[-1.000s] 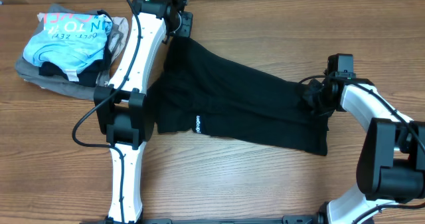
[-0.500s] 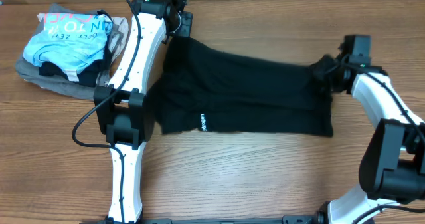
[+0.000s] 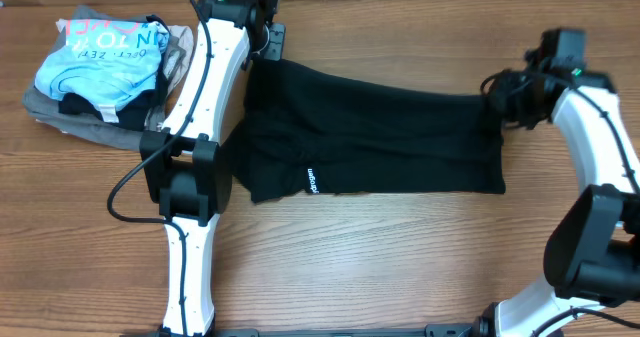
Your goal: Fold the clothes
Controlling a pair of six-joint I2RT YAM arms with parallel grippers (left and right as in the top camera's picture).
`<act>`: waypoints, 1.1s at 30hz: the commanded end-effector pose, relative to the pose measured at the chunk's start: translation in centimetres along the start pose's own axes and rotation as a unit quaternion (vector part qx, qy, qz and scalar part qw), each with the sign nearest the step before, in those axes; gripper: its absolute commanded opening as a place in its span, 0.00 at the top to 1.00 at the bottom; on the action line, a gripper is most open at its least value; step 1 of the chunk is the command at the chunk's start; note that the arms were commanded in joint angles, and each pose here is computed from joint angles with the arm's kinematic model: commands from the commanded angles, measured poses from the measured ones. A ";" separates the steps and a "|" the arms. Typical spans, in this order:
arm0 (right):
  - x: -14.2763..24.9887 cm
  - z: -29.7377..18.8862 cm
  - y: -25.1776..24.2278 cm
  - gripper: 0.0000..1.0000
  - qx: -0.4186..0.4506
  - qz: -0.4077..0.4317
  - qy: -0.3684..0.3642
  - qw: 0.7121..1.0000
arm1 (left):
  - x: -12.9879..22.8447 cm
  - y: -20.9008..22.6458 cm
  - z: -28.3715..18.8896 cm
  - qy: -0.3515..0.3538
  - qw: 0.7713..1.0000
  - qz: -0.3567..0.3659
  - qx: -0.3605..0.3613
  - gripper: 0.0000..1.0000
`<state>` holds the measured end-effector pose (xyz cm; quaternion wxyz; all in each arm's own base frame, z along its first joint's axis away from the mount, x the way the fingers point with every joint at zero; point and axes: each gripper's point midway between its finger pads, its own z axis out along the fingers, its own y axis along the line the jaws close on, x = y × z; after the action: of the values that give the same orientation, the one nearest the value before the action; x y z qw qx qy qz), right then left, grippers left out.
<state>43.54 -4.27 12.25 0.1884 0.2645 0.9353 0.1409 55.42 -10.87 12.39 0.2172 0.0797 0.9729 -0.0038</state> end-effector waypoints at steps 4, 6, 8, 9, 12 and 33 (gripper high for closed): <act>-1.9 -5.1 2.0 0.96 -0.011 -0.036 -0.007 0.999 | -0.4 0.7 -8.6 -0.032 0.999 -0.002 -0.010 0.96; -0.8 -5.2 1.6 0.96 -0.002 -0.031 0.016 0.999 | 1.1 -0.5 -9.1 -0.004 1.000 0.004 0.012 0.96; 0.7 -5.3 0.9 0.96 0.009 -0.023 0.045 0.999 | 3.1 -1.9 -9.3 0.038 0.998 0.010 0.042 0.96; 1.0 -5.3 0.8 0.96 0.012 -0.021 0.053 0.998 | 3.8 -2.3 -9.3 0.052 0.997 0.011 0.050 0.96; 2.2 -5.5 -0.1 0.96 0.035 -0.015 0.075 0.996 | 7.8 -3.0 -10.0 0.132 0.989 0.017 0.056 0.96; 7.7 1.0 -10.0 0.57 0.071 0.056 0.136 0.987 | 22.6 1.4 -0.5 0.347 0.936 -0.011 -0.064 0.84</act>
<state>33.34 -7.39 5.55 0.0197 0.3069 0.9449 0.1120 35.85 -6.98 4.06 -0.1226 0.0734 0.9873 0.0694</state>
